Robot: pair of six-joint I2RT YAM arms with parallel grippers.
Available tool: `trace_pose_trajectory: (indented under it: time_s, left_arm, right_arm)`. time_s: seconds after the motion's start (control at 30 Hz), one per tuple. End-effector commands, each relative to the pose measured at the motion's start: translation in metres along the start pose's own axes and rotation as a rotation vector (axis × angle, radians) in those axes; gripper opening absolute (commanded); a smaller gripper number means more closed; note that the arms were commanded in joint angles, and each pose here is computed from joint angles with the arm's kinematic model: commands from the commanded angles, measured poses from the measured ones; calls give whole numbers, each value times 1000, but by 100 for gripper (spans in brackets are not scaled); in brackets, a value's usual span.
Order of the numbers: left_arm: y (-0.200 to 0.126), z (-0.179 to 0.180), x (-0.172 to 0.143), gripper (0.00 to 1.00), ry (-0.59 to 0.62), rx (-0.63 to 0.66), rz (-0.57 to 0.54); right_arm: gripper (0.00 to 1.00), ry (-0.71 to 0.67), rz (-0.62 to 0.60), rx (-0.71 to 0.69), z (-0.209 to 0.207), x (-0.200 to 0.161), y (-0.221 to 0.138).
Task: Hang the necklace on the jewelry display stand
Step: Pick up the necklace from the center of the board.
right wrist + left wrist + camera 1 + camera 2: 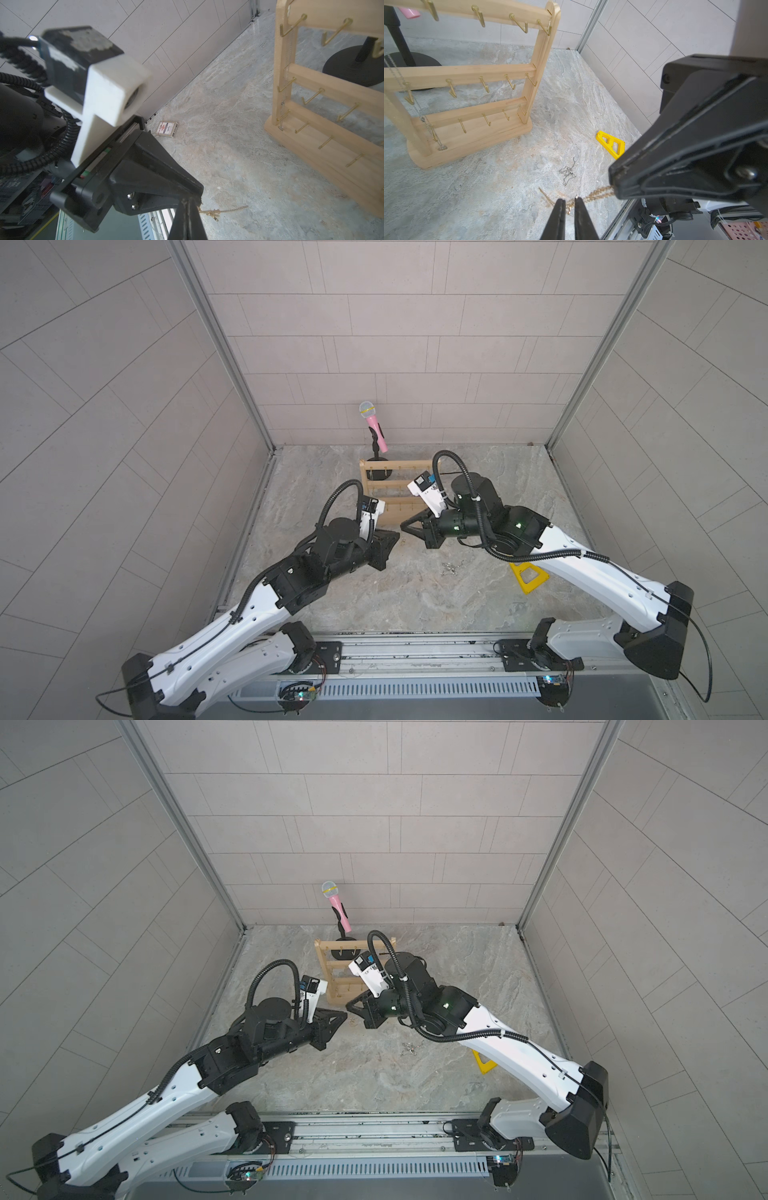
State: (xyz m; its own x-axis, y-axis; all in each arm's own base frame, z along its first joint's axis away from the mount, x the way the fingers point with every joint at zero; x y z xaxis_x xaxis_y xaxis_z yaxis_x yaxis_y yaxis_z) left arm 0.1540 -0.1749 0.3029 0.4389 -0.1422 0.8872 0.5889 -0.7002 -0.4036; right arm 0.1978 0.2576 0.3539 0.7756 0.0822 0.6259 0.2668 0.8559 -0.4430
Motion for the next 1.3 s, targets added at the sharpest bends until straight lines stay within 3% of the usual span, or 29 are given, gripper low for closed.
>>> trace_pose_trajectory:
  time_s: [0.0,0.27,0.57,1.03,1.27]
  left_arm:
    - [0,2,-1,13,6,31,-12]
    - [5,-9,2,18,18,-102,1]
    - [6,-9,-1,17,25,-98,13]
    - [-7,2,-4,17,34,20,-2]
    - [-1,-1,-2,17,29,-13,2]
  right_arm:
    - [0,-15,-21,38,8,3,-9]
    - [0,-8,-27,31,6,2,-7]
    - [0,0,-22,53,7,5,-2]
    - [0,-4,-26,25,4,3,-4]
    - [0,7,-22,53,6,3,-1]
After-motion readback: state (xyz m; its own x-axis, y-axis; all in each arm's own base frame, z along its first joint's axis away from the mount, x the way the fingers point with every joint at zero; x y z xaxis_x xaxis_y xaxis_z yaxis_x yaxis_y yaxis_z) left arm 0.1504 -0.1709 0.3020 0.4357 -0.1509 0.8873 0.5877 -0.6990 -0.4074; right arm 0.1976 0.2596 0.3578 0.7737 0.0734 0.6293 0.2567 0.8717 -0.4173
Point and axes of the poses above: each gripper's point midway between its finger pads, its own y axis out along the fingers, its own z axis along the line the jaws close on, x = y × z, the point moved 9 cm from there along -y, back along the fingers, and after that the axes turned 14 degrees about y, right-handed, at the moved point
